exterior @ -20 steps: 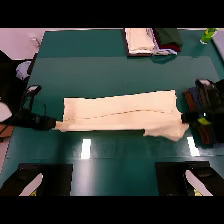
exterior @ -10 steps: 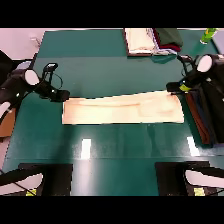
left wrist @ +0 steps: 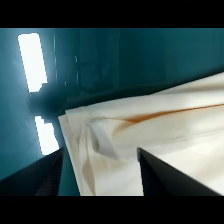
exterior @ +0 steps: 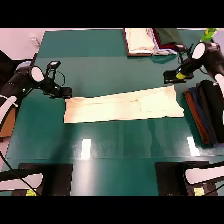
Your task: Fold the shirts.
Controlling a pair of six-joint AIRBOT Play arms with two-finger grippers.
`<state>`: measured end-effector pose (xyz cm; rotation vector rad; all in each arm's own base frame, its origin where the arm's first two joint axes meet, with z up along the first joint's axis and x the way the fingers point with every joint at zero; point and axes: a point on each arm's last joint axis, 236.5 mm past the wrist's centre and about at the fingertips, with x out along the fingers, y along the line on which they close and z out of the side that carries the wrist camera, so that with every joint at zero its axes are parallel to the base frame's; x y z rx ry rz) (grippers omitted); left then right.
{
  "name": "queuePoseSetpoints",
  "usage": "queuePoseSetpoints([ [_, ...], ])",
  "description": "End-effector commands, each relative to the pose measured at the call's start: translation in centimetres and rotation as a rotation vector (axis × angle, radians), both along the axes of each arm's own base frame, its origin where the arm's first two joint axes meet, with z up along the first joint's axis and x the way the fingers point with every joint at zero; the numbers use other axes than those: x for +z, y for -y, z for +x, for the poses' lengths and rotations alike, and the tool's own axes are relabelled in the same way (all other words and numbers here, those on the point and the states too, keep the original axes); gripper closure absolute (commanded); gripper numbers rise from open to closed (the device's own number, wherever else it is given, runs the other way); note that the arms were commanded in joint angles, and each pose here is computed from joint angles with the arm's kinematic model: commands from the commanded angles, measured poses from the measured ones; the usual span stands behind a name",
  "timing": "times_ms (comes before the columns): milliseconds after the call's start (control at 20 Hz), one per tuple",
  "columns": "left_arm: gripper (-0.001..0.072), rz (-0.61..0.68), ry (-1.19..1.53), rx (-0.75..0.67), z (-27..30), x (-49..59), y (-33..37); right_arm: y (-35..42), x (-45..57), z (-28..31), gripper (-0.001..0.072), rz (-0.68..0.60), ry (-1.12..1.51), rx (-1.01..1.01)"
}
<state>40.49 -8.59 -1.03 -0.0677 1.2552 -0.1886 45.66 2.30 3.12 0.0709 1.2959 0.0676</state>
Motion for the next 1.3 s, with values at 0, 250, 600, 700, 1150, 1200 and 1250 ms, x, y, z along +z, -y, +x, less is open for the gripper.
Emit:
queuePoseSetpoints([
  [0, 0.0172, -0.004, 0.010, -0.009, -0.2, 2.1, 0.1, 1.3, 2.2, 0.2, 0.0219, 0.043, 0.008, -0.004],
  [250, 0.0679, -0.047, 0.036, -0.016, -1.2, 5.1, 0.9, 6.7, -1.3, -4.6, 0.0008, 0.047, -0.087, -0.115],
  [600, 0.0679, -0.182, 0.009, -0.010, -1.7, 5.7, 3.8, 7.3, -9.3, -8.0, 0.0018, 0.159, -0.223, -0.196],
  [700, 0.0679, -0.190, 0.008, -0.010, -1.8, 5.8, 4.0, 6.5, -10.2, -7.6, 0.0019, 0.162, -0.228, -0.182],
  [1150, 0.0680, -0.223, -0.006, -0.009, -2.0, 5.8, 4.6, 4.2, -11.7, -6.5, 0.0414, 0.146, -0.221, -0.123],
  [1200, 0.0680, -0.229, -0.012, -0.008, -2.1, 5.7, 4.8, 4.2, -11.7, -6.5, 0.0511, 0.147, -0.222, -0.123],
  [1250, 0.0679, -0.238, -0.019, -0.006, -2.3, 5.5, 5.0, 4.2, -11.7, -6.6, 0.0615, 0.146, -0.225, -0.116],
])
